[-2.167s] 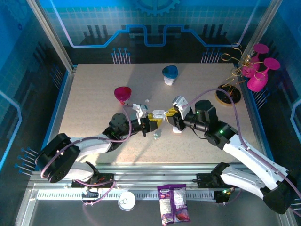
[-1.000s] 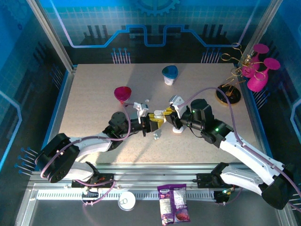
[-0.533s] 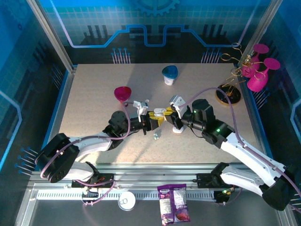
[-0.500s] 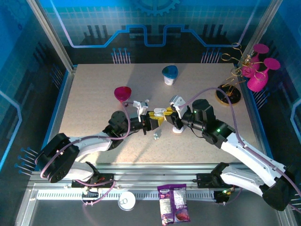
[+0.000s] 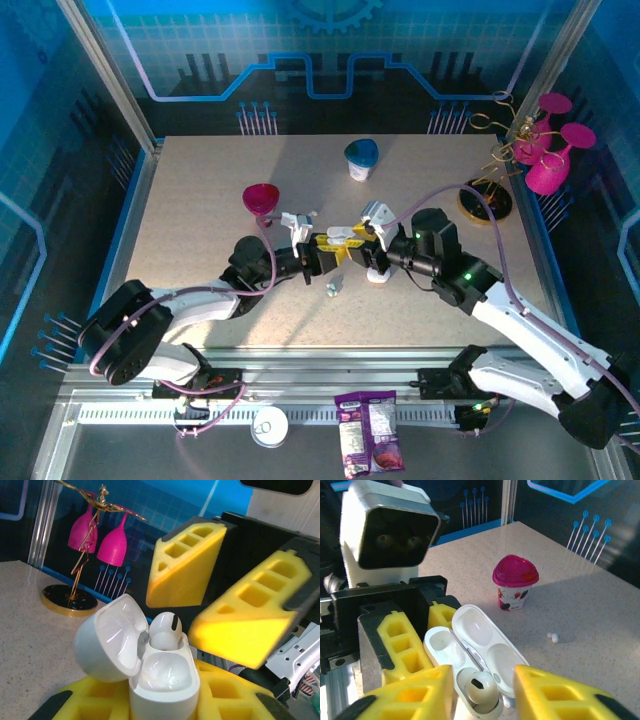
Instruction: Insert the wireless bluetooth earbuds into the charging case
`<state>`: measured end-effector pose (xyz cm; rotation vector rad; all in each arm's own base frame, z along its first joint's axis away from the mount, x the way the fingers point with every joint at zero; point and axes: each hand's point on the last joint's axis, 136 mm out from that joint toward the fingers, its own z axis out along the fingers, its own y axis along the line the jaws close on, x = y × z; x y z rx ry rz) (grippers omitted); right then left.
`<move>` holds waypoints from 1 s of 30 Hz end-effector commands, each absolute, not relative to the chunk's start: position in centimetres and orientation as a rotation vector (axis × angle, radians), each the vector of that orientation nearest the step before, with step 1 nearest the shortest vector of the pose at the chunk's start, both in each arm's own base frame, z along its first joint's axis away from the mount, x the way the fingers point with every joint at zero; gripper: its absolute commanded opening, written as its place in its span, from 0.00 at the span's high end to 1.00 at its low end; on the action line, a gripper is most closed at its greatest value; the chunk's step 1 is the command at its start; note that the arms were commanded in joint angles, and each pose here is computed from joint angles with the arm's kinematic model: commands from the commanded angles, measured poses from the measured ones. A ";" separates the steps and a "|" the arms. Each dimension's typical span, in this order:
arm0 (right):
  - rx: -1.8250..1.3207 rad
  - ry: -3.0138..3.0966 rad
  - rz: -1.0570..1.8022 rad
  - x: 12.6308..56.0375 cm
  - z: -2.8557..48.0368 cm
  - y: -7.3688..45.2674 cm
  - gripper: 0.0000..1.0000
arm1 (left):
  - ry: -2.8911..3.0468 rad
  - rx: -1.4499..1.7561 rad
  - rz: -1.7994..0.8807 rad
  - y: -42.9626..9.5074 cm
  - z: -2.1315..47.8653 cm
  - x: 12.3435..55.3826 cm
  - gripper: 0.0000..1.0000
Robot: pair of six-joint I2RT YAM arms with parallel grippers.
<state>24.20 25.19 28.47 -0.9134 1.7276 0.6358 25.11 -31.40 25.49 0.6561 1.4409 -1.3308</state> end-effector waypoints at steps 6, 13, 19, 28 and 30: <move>-0.860 1.593 0.701 22.5 33.6 24.5 0.37 | 1.297 0.700 -1.272 -30.8 26.6 25.1 1.00; -0.643 1.606 0.740 24.1 34.0 21.4 0.30 | 1.249 0.711 -1.191 -29.2 26.2 25.1 1.00; -0.309 1.831 0.725 29.1 29.6 16.2 0.31 | 1.276 0.750 -1.122 -28.5 26.1 24.3 1.00; -0.168 2.290 0.666 33.2 18.5 15.8 0.34 | 1.265 0.784 -1.076 -27.3 27.5 22.5 1.00; -0.160 2.353 0.654 33.7 16.4 16.1 0.36 | 1.270 0.792 -1.062 -27.1 27.6 22.2 1.00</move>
